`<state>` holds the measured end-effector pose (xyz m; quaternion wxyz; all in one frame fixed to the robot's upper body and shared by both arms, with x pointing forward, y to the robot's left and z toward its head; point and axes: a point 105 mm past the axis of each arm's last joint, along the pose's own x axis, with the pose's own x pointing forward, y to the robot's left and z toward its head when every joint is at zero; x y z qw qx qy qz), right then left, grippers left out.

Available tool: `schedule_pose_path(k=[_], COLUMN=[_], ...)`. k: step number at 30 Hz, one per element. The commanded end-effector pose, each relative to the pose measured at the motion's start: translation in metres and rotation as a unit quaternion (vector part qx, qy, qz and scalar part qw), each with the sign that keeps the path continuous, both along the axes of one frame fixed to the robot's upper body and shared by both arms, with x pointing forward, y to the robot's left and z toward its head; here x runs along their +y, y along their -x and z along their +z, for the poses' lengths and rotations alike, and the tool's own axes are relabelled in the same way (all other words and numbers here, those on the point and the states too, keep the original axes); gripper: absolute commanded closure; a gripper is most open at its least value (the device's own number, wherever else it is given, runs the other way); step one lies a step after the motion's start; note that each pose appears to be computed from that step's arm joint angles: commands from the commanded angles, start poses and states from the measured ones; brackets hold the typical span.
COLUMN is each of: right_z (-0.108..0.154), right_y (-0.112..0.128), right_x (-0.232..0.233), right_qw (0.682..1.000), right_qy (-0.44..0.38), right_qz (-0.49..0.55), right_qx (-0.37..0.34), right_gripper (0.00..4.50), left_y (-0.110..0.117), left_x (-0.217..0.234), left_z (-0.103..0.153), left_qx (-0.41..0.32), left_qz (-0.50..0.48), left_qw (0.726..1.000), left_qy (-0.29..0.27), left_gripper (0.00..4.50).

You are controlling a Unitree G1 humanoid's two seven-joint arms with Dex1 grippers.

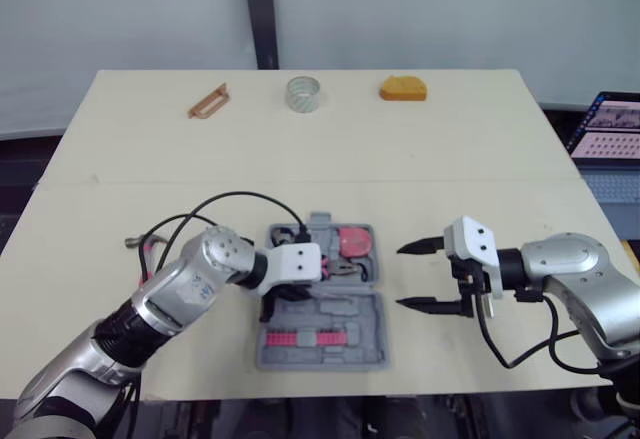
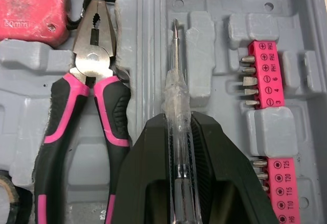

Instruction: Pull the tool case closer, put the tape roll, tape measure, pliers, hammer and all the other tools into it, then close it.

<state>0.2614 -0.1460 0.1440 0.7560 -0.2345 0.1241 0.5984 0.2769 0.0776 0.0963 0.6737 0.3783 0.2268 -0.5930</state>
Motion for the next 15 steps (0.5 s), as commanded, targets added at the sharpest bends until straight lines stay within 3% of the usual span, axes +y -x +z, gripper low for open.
schedule_pose_path(k=[1, 15], right_z=[0.0138, 0.0142], right_y=[0.0002, -0.0001], right_x=[0.0009, 0.0003], right_qw=[1.0, 1.0], right_qy=[-0.007, -0.008], right_qz=[0.004, 0.003], right_qx=[-0.026, -0.026], right_gripper=[0.0, 0.0], left_y=[-0.0014, 0.0014], left_x=[0.0015, 0.007], left_z=[0.0019, -0.0042], left_qx=[-0.015, -0.018], left_qz=[-0.002, 0.0], left_qw=[1.0, 1.0], left_qy=[-0.001, -0.009], left_gripper=[4.4, 4.4])
